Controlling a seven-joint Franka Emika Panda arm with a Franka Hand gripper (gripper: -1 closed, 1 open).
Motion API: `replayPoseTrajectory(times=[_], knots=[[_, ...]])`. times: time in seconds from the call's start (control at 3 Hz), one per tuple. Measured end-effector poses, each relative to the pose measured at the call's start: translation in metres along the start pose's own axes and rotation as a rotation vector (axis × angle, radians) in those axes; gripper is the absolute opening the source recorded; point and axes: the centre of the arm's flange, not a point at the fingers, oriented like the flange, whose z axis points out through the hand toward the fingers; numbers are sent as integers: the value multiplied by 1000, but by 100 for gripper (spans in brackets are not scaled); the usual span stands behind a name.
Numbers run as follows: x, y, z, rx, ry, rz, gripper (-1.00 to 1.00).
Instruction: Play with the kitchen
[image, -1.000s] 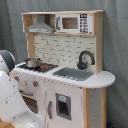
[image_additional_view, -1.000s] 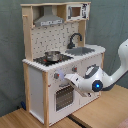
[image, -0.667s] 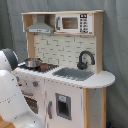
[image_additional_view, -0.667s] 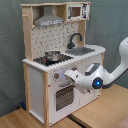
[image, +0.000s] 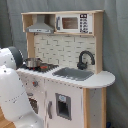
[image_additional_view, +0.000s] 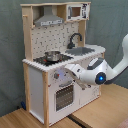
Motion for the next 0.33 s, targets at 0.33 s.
replayPoseTrajectory(times=[0.33], knots=[[-4,0,-9,-68,2,-52,100]])
